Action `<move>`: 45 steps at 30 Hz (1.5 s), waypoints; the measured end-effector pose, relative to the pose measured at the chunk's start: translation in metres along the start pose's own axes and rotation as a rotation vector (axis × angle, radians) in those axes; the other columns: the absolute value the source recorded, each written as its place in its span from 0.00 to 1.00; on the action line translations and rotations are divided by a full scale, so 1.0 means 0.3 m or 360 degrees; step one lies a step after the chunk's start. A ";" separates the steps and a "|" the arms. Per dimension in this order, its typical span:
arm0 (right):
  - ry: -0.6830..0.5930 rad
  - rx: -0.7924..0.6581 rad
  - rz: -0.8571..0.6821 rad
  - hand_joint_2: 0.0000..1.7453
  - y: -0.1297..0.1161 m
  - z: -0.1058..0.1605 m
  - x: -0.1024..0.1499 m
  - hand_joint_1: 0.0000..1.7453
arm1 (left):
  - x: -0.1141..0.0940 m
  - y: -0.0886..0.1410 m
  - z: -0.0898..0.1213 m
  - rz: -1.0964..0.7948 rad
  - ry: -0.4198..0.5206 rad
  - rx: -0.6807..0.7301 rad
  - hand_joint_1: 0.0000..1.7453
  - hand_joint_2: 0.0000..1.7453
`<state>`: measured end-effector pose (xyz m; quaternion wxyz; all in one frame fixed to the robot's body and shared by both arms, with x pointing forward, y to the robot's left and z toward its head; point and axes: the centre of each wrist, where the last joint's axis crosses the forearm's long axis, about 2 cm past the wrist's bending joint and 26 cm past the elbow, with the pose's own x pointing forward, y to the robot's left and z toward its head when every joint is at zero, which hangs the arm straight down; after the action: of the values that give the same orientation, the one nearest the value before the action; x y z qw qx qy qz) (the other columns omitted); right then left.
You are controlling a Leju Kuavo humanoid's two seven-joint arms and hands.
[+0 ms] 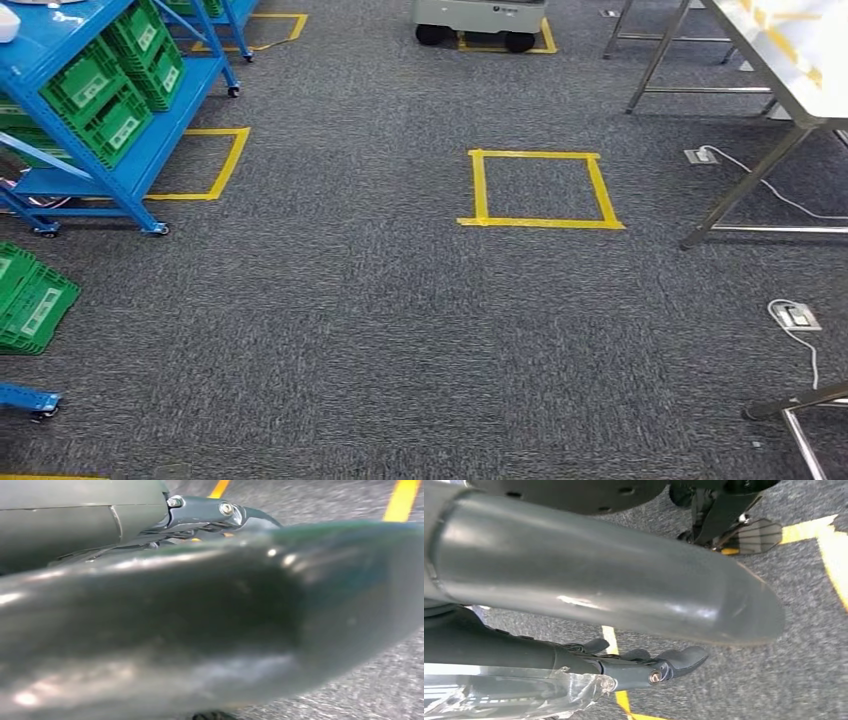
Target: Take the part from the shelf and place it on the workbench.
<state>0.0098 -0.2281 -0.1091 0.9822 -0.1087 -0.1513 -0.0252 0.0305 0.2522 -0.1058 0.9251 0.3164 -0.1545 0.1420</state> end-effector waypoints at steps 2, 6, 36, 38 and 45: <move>0.0003 0.0000 0.0001 0.00 -0.001 0.001 -0.004 0.00 | 0.003 -0.003 0.002 0.0002 -0.0002 -0.0003 0.00 0.00; 0.0011 0.0000 0.0003 0.00 -0.006 0.002 -0.016 0.00 | 0.001 -0.005 0.004 -0.0010 -0.0008 -0.0010 0.00 0.00; 0.0010 -0.0034 0.0080 0.00 -0.032 -0.006 -0.016 0.00 | -0.008 -0.006 0.004 -0.0014 -0.0002 -0.0150 0.00 0.00; 0.0014 -0.0034 0.0085 0.00 -0.032 -0.005 -0.020 0.00 | -0.012 -0.002 0.001 -0.0013 0.0005 -0.0157 0.00 0.00; -0.0003 -0.0039 0.0106 0.00 -0.031 -0.007 -0.010 0.00 | -0.020 0.005 -0.004 -0.0011 0.0034 -0.0193 0.00 0.00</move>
<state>0.0069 -0.2375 -0.1101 0.9809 -0.1258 -0.1481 0.0057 0.0248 0.2531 -0.1079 0.9447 0.2587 -0.1520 0.1325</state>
